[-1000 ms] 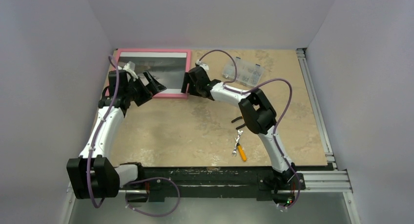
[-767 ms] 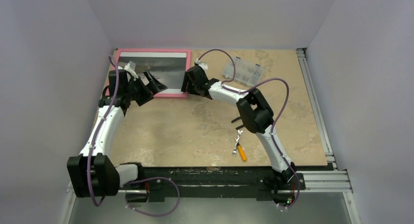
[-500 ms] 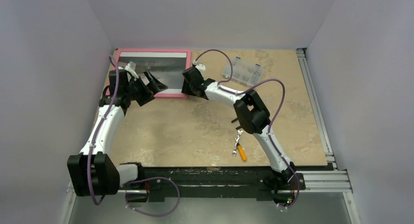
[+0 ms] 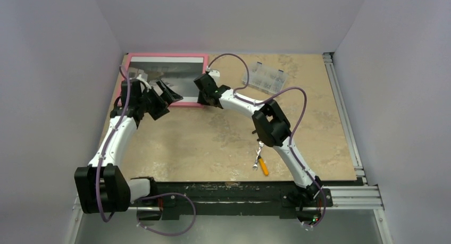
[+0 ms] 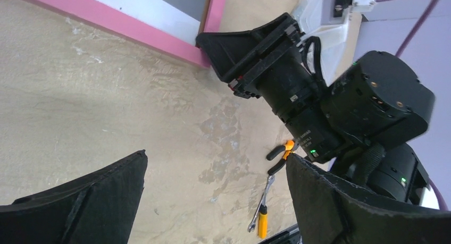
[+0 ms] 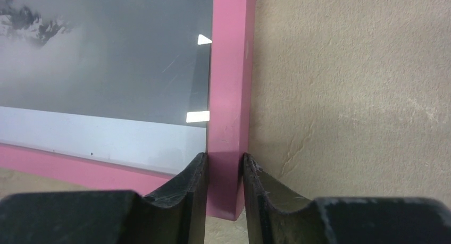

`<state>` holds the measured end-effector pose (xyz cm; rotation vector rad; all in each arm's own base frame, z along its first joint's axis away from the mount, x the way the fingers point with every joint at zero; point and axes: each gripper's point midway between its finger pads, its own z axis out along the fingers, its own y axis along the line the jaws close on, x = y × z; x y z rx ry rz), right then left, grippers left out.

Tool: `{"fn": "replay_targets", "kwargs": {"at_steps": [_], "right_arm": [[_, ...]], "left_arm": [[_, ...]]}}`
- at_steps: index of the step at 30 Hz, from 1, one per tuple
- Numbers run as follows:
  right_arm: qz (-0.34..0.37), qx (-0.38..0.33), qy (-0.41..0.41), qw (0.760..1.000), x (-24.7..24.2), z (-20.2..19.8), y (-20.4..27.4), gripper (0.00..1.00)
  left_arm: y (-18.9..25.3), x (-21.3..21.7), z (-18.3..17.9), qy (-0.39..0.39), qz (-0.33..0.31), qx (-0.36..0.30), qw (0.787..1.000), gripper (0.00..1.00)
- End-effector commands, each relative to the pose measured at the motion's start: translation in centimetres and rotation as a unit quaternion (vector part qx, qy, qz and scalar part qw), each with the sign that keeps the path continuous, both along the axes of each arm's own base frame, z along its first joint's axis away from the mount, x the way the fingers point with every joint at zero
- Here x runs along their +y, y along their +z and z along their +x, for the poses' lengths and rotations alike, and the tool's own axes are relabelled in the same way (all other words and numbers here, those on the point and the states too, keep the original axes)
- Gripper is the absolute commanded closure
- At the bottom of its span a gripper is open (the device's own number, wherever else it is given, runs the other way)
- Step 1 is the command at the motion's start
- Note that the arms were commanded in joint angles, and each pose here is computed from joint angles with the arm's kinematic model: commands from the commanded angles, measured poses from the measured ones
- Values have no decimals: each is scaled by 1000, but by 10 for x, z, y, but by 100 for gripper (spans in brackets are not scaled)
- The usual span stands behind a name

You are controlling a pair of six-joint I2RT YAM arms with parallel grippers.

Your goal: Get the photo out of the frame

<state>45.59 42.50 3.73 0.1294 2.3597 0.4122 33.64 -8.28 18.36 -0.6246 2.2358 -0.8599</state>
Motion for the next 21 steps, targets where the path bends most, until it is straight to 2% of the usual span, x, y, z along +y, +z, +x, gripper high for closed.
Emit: {"fn": "replay_targets", "kwargs": {"at_steps": [1, 2, 4, 9, 21], "right_arm": [[-60, 30, 5, 998, -19, -15, -12, 86], [-58, 31, 7, 998, -19, -18, -7, 93], [-42, 30, 11, 999, -18, -23, 5, 100], [5, 38, 19, 999, -16, -39, 42, 100], [157, 128, 33, 979, -5, -102, 72, 100]], "left_arm": [[-19, 2, -12, 38, -26, 22, 999, 1], [-25, 2, -19, 49, -37, 26, 998, 1], [-37, 0, -33, 73, -56, 25, 995, 0], [-56, 6, -57, 128, -78, 31, 988, 0], [-79, -2, -65, 172, -168, 33, 970, 0]]}}
